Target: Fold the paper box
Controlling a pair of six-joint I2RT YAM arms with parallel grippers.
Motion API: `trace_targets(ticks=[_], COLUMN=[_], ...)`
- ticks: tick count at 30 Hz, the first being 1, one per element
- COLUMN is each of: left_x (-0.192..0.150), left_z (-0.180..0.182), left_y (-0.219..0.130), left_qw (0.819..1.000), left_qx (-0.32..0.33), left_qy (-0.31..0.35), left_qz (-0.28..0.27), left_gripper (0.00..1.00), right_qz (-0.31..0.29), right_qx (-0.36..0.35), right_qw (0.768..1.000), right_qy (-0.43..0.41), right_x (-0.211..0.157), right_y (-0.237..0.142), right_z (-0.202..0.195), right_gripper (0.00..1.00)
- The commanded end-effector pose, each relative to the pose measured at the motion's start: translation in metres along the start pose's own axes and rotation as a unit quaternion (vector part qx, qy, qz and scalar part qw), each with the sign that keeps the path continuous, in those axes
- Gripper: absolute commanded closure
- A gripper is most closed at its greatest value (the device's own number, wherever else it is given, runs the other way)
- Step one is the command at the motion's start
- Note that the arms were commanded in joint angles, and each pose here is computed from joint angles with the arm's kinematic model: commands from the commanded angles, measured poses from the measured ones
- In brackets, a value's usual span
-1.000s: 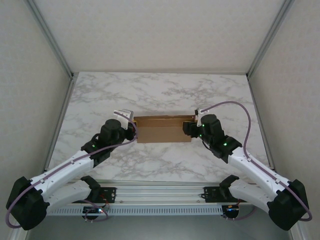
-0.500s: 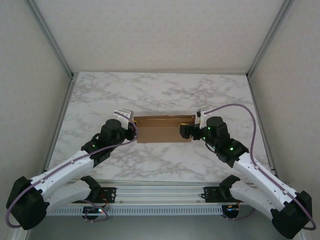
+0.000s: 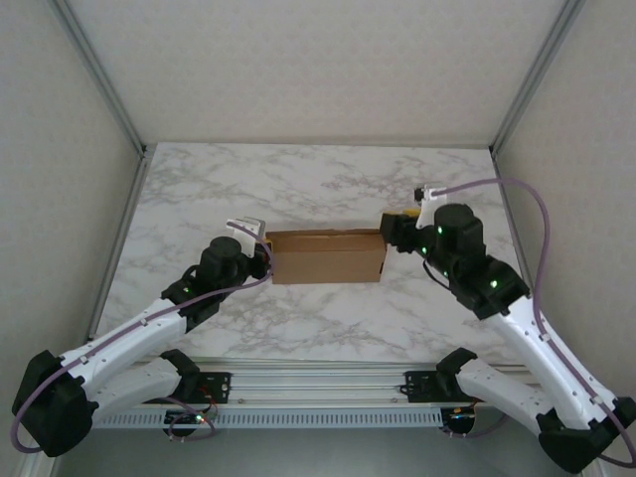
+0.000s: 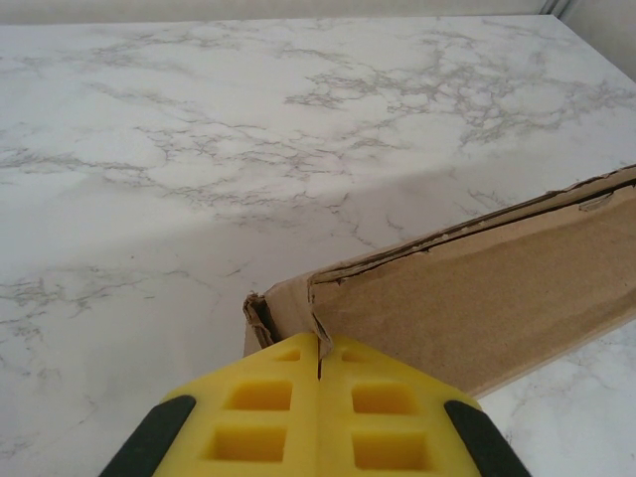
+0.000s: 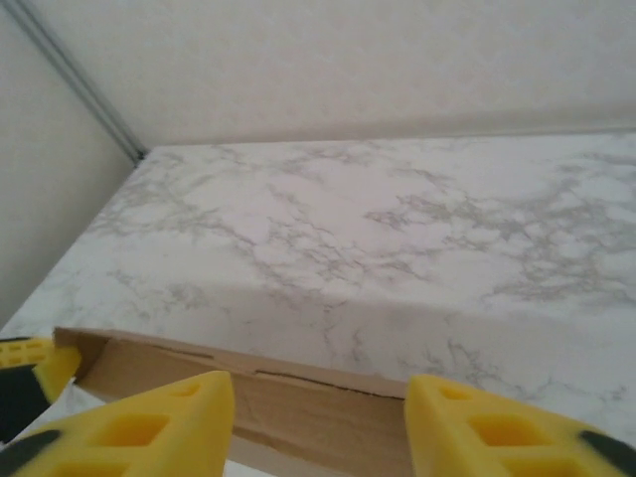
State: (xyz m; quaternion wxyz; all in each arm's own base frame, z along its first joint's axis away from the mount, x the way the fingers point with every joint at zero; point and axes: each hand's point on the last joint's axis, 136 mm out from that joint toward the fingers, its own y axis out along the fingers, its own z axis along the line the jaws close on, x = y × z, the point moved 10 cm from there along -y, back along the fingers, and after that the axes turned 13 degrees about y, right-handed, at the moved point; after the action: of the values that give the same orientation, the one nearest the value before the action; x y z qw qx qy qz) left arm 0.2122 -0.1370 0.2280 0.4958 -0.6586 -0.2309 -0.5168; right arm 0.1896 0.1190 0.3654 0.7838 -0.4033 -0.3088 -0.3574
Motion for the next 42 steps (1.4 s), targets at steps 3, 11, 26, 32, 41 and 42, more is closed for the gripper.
trace_targets(ticks=[3,11,26,32,41,42], left_x=[-0.037,-0.035,-0.034,-0.035,-0.033,-0.031], left_z=[-0.003,-0.004,-0.004,-0.004,-0.004,-0.004], left_y=[0.001,0.001,0.001,0.001,0.0,-0.001], left_qw=[0.994,0.994,0.993,0.994,0.994,0.994], left_qx=[-0.01,-0.011,-0.013,-0.014,-0.012,-0.012], left_qy=[0.02,0.019,0.015,0.014,0.011,0.011], left_qz=[0.109,0.109,0.113,0.112,0.107,0.106], left_gripper=[1.0,1.0,1.0,1.0,1.0,1.0], right_qz=[0.106,0.14,0.177,0.189,0.209,0.209], right_qx=[-0.059,-0.078,-0.157,-0.137,-0.129,-0.131], right_qw=[0.987,0.947,0.945,0.95,0.953,0.953], right_qy=[0.102,0.279,0.224,0.206,0.178,0.174], right_x=[0.007,0.013,-0.018,-0.03,-0.051,-0.053], right_y=[0.024,0.05,0.083,0.091,0.095,0.095], right_z=[-0.007,-0.025,-0.049,-0.053,-0.056,-0.056], right_gripper=[0.55,0.52,0.54,0.57,0.68,0.69])
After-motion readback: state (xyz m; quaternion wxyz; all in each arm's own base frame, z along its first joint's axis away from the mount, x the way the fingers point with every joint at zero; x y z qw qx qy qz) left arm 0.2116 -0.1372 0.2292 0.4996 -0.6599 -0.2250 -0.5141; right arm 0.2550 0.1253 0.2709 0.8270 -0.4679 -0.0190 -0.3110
